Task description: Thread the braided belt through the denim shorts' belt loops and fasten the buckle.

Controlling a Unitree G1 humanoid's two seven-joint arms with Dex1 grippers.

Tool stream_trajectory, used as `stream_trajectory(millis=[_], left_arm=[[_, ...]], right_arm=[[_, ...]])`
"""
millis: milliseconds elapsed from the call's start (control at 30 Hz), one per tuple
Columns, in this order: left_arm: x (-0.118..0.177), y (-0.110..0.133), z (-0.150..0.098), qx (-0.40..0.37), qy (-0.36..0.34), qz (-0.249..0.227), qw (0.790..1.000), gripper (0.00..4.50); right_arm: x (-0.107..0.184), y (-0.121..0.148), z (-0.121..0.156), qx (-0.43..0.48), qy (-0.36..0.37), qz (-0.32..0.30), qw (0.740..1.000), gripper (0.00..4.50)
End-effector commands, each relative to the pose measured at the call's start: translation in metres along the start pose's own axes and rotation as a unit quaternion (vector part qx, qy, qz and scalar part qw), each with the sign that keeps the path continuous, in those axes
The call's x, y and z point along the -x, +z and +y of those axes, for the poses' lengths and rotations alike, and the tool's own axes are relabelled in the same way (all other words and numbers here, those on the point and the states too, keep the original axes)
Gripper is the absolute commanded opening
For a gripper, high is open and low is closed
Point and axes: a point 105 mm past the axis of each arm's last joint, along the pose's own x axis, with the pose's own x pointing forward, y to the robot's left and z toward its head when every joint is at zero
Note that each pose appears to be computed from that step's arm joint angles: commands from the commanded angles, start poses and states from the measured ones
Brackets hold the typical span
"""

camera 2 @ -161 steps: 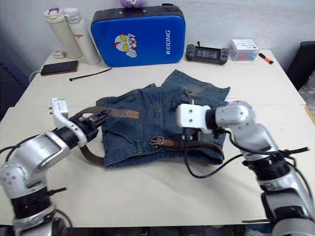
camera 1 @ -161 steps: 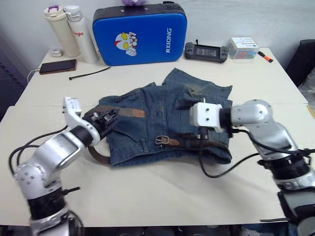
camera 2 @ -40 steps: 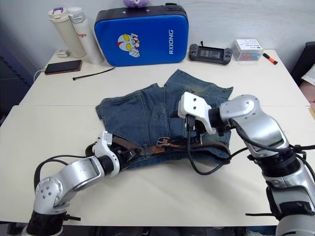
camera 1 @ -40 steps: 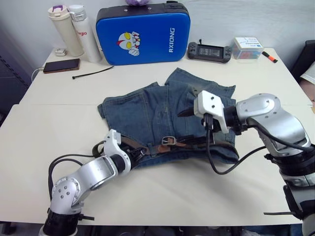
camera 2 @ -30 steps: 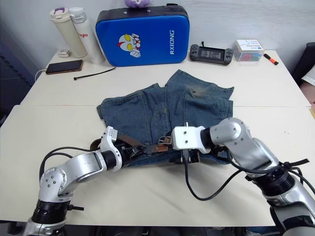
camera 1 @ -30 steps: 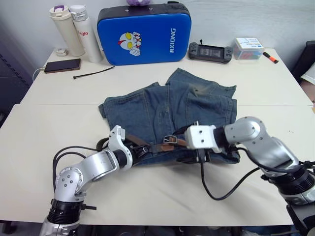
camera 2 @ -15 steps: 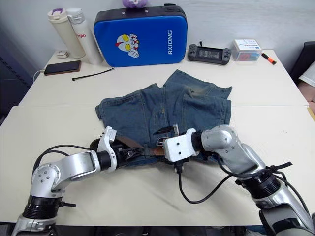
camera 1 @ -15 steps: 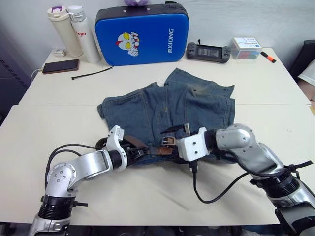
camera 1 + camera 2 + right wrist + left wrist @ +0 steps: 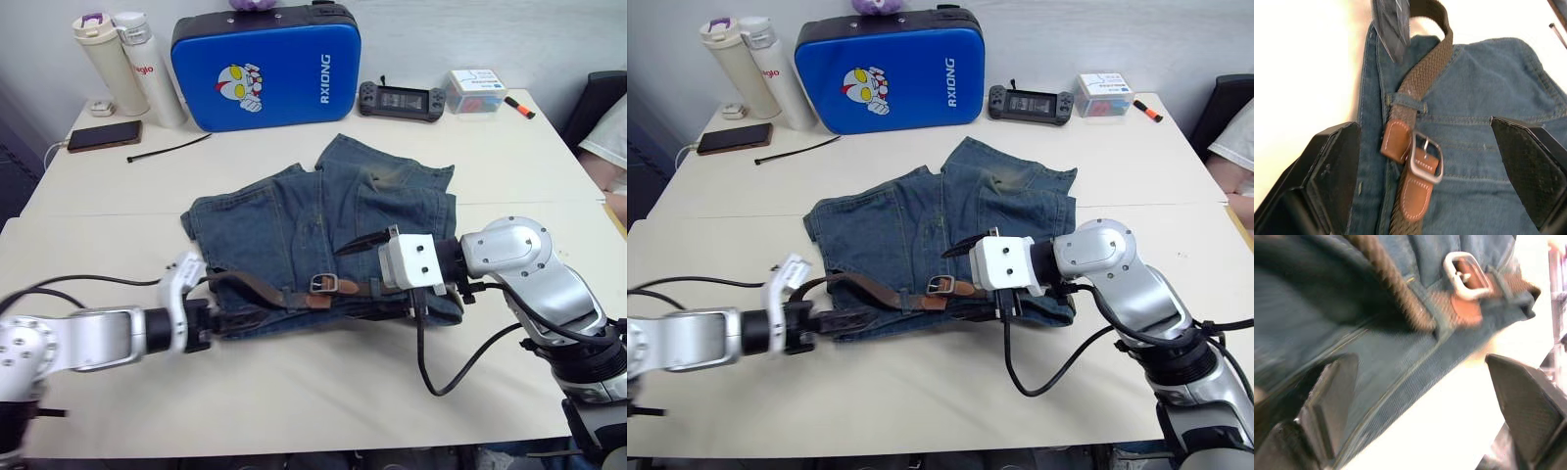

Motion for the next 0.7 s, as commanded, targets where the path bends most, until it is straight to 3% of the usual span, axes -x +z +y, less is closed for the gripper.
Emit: stream_trajectory(millis=[33, 133, 233, 500, 700], left_arm=[[0.015, 0.000, -0.023, -0.058, -0.043, 0.044, 0.996, 4.48], [0.019, 0.000, -0.041, -0.100, -0.077, 0.069, 0.990, 4.48], [0.016, 0.007, -0.043, -0.128, -0.067, 0.069, 0.987, 3.67], [-0.013, 0.015, -0.011, -0.165, -0.003, 0.070, 0.984, 0.05], [-0.027, 0.007, 0.006, -0.173, 0.017, 0.088, 0.981, 0.02]], right_arm=[[0.004, 0.015, -0.002, 0.021, 0.005, -0.011, 1.000, 4.50], [0.004, 0.014, -0.002, 0.022, 0.008, -0.006, 1.000, 4.50], [0.004, 0.010, -0.004, 0.020, 0.002, 0.005, 1.000, 4.50], [0.001, -0.014, -0.006, -0.041, -0.036, 0.057, 0.997, 4.50], [-0.022, -0.023, -0.003, 0.077, -0.058, 0.076, 0.992, 4.50]])
